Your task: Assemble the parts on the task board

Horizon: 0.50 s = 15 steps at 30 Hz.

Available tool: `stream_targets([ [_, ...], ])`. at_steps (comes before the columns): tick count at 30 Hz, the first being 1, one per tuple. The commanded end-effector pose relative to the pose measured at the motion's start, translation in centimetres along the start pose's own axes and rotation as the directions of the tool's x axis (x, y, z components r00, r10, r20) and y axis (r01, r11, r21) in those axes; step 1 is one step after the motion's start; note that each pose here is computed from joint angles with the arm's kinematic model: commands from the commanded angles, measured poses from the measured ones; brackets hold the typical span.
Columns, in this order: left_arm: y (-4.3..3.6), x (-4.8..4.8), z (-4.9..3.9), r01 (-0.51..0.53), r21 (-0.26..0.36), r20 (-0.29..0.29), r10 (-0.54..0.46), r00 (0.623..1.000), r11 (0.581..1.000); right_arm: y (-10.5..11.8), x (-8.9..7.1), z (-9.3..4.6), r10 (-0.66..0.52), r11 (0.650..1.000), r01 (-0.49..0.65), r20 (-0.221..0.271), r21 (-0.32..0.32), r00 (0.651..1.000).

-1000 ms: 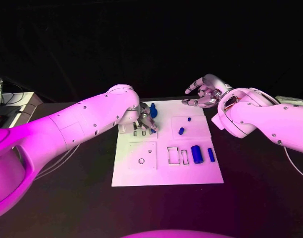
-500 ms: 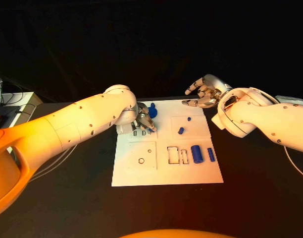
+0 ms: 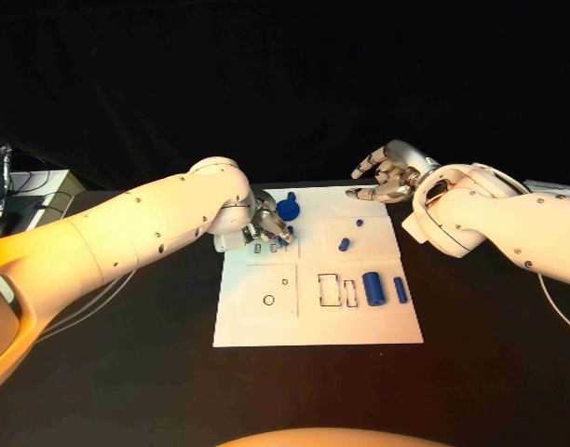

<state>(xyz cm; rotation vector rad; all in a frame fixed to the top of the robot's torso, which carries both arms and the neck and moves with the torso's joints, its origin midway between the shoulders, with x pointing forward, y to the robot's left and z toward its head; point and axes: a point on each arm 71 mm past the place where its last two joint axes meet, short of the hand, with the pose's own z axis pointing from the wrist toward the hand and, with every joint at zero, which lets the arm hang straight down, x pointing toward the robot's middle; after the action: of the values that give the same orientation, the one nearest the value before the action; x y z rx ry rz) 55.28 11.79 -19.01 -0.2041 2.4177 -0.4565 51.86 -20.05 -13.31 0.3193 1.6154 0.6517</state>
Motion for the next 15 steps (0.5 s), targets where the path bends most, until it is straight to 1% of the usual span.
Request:
stream_targets([
  [1, 0.08, 0.09, -0.11, 0.000, -0.012, -0.011, 0.000, 1.000, 1.000, -0.05, 0.18, 0.02, -0.010, 1.000, 0.010, -0.020, -0.001, 1.000],
  [10, 0.78, -0.17, -0.17, -0.016, -0.037, 0.001, 0.016, 1.000, 0.999, -0.23, 0.24, 0.05, -0.011, 1.000, 0.011, -0.023, 0.003, 1.000],
  [15, 0.85, -0.26, -0.15, -0.049, -0.053, 0.021, 0.050, 0.999, 0.997, -0.28, 0.24, 0.04, -0.011, 1.000, 0.012, -0.024, 0.004, 1.000],
])
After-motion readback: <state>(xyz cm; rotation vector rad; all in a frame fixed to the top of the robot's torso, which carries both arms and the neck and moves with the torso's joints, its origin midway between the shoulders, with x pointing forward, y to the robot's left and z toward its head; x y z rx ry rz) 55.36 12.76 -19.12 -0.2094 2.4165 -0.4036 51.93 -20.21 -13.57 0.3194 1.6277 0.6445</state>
